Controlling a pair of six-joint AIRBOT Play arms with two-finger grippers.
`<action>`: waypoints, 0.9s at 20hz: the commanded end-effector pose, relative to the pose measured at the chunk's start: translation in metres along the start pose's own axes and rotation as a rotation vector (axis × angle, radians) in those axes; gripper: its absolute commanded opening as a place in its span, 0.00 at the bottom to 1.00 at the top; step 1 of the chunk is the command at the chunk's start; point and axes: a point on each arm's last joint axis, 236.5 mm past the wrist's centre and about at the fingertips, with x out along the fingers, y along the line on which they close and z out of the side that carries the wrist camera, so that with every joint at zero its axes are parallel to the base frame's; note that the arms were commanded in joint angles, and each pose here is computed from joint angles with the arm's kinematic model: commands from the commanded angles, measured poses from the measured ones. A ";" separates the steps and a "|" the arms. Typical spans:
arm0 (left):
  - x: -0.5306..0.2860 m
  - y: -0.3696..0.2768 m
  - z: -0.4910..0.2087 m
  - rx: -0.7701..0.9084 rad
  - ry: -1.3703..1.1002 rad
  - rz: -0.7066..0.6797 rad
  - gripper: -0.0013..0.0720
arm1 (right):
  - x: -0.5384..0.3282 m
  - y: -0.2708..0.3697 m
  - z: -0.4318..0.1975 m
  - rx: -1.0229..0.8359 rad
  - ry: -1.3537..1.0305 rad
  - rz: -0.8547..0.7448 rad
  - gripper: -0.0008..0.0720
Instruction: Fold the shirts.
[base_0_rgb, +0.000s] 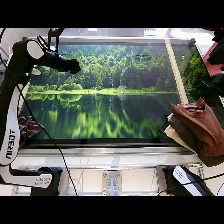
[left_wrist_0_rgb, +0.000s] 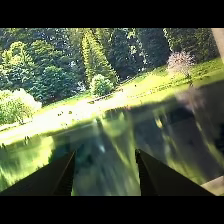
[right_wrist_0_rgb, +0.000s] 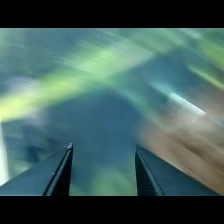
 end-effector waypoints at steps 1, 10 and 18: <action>-0.001 -0.005 -0.018 -0.017 0.078 -0.021 0.62 | 0.049 0.092 -0.006 -0.140 -0.067 0.213 0.59; -0.002 -0.007 -0.027 -0.016 0.115 -0.027 0.62 | 0.139 0.155 -0.107 -0.515 0.040 0.194 0.59; -0.002 -0.007 -0.027 -0.016 0.115 -0.027 0.62 | 0.132 0.163 -0.141 -0.332 0.194 0.245 0.59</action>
